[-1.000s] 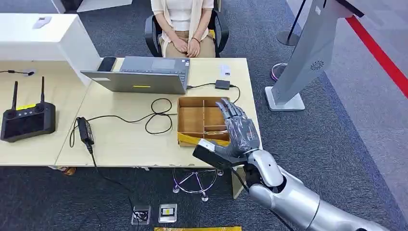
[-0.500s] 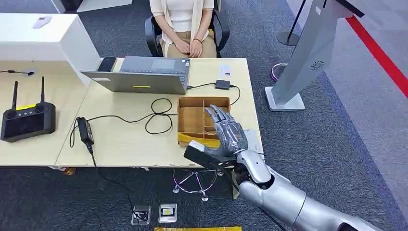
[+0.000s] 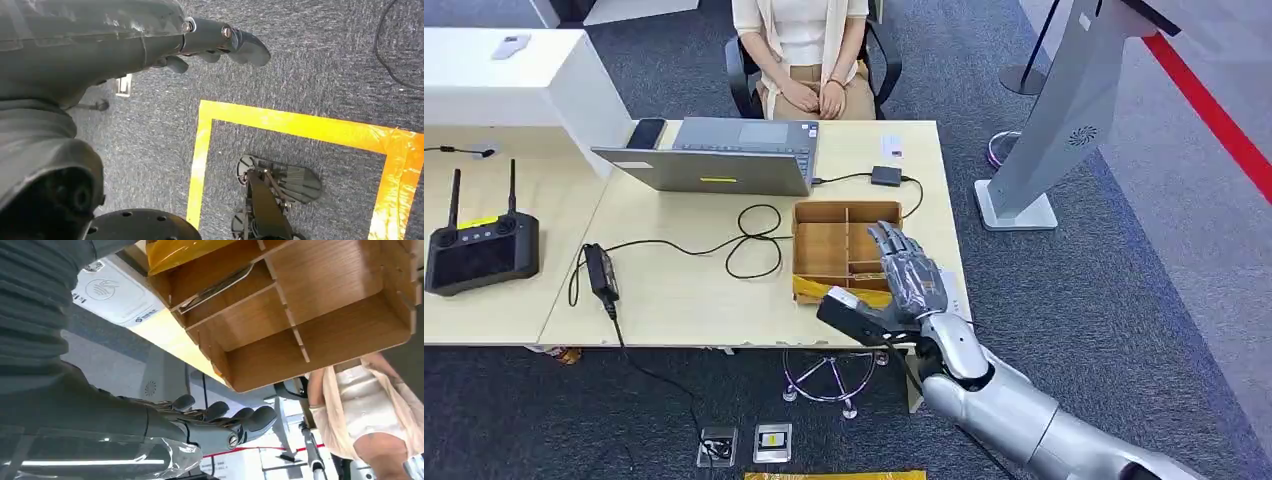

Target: Pass the card to the sensor for recognition and then transmit it.

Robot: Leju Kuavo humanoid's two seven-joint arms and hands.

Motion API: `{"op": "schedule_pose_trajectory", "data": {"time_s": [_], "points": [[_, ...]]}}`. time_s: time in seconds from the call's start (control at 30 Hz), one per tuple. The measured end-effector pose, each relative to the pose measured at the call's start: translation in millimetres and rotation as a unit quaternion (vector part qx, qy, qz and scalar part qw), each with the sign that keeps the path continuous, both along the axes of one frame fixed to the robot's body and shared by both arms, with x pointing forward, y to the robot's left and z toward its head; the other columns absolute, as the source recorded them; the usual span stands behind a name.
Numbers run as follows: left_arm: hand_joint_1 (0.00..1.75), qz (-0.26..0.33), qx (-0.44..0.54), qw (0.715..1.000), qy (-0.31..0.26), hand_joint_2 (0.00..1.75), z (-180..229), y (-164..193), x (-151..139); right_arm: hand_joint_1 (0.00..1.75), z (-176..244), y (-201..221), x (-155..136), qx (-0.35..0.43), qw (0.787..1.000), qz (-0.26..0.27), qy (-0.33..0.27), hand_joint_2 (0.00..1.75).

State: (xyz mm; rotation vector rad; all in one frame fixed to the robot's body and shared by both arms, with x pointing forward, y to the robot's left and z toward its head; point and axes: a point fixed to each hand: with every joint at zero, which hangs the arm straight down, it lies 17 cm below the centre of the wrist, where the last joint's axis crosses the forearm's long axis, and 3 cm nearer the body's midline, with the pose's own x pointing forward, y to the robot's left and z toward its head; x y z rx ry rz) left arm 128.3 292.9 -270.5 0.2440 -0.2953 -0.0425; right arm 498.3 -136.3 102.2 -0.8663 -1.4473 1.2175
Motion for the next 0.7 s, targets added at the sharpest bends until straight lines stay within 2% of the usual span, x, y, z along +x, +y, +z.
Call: {"op": "schedule_pose_trajectory", "data": {"time_s": [0.23,0.7], "points": [[0.0,0.004,-0.003,1.0,0.0,0.0,0,-1,1,0.0,-6,-14,3,-0.011,1.0,-0.023,0.001,1.75],[0.0,-0.002,-0.006,1.0,0.005,0.0,0,-2,2,0.0,-13,-21,7,-0.012,0.999,-0.035,0.002,1.75]]}}
